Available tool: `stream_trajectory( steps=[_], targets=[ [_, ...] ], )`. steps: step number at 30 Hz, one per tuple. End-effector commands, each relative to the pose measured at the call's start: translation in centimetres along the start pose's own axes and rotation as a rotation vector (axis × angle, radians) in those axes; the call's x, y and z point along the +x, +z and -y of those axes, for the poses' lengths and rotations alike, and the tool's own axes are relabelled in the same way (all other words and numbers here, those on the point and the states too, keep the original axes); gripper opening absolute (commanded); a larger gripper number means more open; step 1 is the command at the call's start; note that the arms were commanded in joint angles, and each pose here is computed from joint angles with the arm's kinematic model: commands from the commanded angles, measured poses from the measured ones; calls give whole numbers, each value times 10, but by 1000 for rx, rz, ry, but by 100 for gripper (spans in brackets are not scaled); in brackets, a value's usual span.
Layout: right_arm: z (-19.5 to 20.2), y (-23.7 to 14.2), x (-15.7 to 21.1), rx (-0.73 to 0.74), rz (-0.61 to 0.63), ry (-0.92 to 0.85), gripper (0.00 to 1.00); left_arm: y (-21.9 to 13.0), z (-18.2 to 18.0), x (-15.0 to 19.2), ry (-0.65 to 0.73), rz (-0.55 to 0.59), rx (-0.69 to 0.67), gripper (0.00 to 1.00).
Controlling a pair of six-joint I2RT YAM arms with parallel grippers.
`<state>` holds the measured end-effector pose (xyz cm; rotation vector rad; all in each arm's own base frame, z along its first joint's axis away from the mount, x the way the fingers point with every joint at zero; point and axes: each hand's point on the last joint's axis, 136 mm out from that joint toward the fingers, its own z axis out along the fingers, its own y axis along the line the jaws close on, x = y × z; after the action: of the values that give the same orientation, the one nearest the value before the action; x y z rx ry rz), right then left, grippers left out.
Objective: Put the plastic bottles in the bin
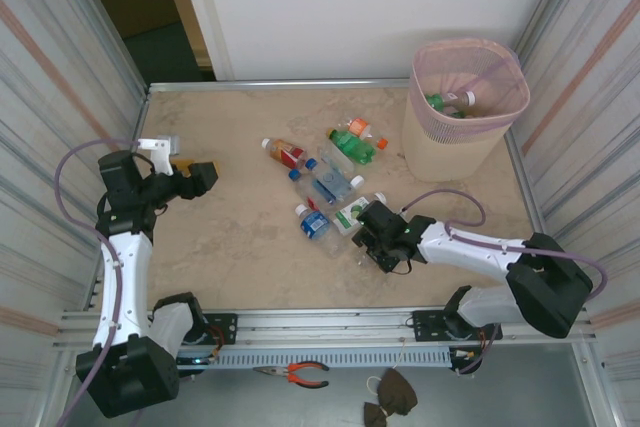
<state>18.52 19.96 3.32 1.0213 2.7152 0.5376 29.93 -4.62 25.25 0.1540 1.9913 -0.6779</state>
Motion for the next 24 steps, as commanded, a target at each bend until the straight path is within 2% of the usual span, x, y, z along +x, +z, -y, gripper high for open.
stream_trajectory(
  steps=[1, 15, 24],
  targets=[
    [8, -6, -7, 15, 35, 26, 64, -3, 1, -2, 2, 17, 2, 79],
    [8, -55, -30, -1, 157, -59, 62, -3, 2, -3, 2, 18, 7, 79],
    [-15, -105, -41, -44, 216, -335, 61, -1, 1, -1, -5, 13, 9, 79]
  ],
)
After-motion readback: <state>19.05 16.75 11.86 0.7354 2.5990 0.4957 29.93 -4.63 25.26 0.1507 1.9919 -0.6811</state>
